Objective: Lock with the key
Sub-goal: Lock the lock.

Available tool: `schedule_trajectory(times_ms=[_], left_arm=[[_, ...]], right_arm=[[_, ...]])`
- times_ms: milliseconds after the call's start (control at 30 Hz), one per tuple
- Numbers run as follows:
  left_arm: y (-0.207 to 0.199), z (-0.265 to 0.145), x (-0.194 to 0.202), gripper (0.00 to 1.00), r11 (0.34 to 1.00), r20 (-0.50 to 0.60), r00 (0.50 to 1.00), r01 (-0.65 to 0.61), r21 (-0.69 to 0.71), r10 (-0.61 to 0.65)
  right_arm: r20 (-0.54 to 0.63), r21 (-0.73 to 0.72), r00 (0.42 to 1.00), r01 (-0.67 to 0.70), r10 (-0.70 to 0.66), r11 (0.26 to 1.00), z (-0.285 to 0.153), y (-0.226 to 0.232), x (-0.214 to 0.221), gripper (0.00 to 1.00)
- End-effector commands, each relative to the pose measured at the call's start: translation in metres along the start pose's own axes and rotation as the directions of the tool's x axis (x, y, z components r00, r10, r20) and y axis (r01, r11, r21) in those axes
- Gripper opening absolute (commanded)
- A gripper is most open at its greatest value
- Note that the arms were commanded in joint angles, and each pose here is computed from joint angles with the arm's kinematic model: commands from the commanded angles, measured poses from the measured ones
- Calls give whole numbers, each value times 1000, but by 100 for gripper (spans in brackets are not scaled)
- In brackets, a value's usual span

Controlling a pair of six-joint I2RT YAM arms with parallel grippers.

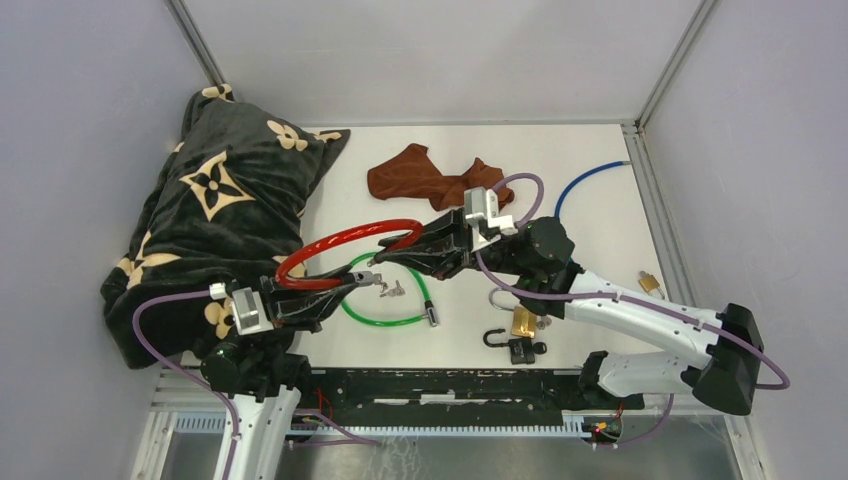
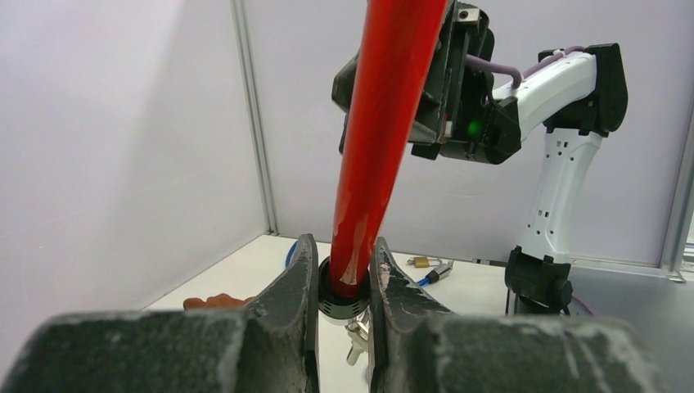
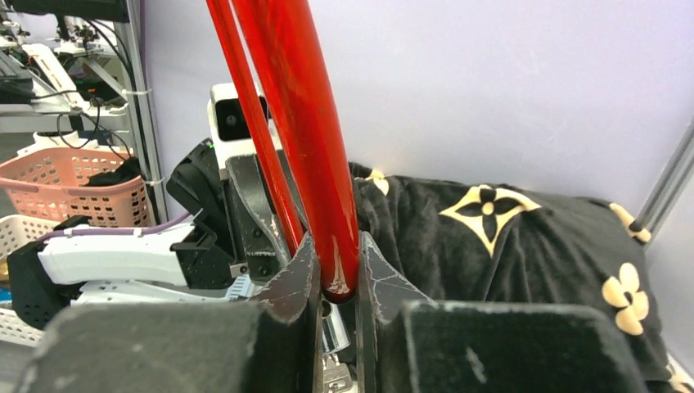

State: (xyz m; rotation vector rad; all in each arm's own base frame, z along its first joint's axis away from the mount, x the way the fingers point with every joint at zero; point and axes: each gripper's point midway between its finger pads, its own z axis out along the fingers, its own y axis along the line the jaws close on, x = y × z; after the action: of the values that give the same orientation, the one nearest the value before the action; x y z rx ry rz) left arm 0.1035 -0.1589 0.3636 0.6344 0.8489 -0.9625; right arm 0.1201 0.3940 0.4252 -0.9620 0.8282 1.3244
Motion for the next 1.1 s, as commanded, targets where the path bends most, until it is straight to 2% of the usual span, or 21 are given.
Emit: schedule_trajectory(times_ms=[0,367,833,1067], left_arm=[[4,1,-8,2,998,32,998,-60,-21,60],[4,5,-18,2,998,58,996,-63,-20,64],[7,6,-23,2,995,80,992,-93,-31,95],[14,8,-43,2,994,172,982,-61,-90,76]], right_arm=[[99,37,994,50,-54,998,1,-4,-44,0],[48,-30,997,-59,60,998,16,-1,-11,0],[5,-67,994,-111,111,992,20,3,5,0],[-4,-88,986,-168,168,982,28,7,22,0]])
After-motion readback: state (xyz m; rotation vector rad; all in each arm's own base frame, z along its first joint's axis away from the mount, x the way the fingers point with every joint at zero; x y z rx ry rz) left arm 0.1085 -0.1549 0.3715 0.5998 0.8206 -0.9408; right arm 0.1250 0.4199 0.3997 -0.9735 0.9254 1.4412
